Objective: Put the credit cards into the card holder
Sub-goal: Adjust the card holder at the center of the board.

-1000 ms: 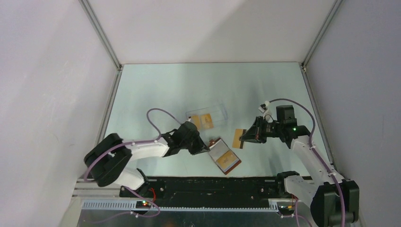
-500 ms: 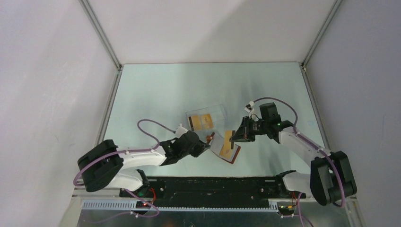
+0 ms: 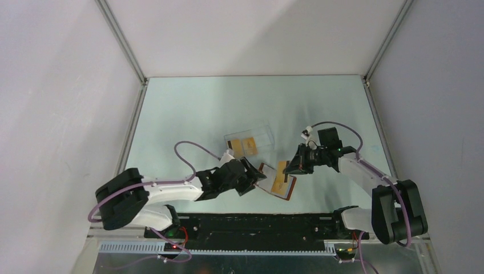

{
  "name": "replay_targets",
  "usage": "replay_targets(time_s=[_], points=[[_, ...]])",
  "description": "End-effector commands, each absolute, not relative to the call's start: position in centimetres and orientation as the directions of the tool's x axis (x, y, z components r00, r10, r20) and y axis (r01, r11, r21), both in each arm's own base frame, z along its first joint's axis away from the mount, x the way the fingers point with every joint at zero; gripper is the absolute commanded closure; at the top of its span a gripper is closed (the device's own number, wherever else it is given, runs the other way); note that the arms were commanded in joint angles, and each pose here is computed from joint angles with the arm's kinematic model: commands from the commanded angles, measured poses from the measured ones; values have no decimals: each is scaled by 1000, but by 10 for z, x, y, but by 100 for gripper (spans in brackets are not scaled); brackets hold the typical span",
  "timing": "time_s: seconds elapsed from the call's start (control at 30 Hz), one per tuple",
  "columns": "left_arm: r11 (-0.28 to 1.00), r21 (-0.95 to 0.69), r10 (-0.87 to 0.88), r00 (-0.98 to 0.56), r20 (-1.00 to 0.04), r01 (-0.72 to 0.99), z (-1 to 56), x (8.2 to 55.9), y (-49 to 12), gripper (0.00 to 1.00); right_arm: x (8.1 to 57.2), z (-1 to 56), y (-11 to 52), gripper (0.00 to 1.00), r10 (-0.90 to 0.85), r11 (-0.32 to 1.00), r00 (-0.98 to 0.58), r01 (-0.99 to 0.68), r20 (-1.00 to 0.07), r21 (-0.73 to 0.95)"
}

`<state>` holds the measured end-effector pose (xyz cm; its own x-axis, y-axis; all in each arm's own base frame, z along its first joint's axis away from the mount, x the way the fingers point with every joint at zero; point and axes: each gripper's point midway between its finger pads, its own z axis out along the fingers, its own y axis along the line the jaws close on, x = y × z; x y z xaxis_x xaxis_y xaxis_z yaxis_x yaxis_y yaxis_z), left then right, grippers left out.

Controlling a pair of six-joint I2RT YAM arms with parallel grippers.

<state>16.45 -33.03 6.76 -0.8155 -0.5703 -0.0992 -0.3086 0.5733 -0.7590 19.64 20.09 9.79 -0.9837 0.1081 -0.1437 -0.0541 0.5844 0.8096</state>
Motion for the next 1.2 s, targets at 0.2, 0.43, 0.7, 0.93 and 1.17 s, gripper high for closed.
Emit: replay_targets(time_s=[0.2, 0.43, 0.7, 0.93, 1.17], points=[[772, -635, -275, -906, -321, -9, 66, 194, -313, 13, 185, 103, 181, 100, 90, 569, -982, -85, -164, 818], [801, -591, -91, -958, -273, 92, 37, 203, -342, 16, 179, 98, 180, 100, 77, 567, -987, -73, -142, 820], [807, -591, -160, -961, -226, 5, 27, 202, -340, 68, 183, 96, 182, 100, 94, 563, -987, -52, -127, 825], [763, -626, -339, -924, -174, -162, 26, 197, -325, 100, 182, 88, 188, 100, 66, 584, -989, -69, -132, 808], [725, -658, -425, -884, -194, -204, 41, 194, -313, 95, 182, 74, 209, 100, 5, 578, -993, -96, -121, 810]])
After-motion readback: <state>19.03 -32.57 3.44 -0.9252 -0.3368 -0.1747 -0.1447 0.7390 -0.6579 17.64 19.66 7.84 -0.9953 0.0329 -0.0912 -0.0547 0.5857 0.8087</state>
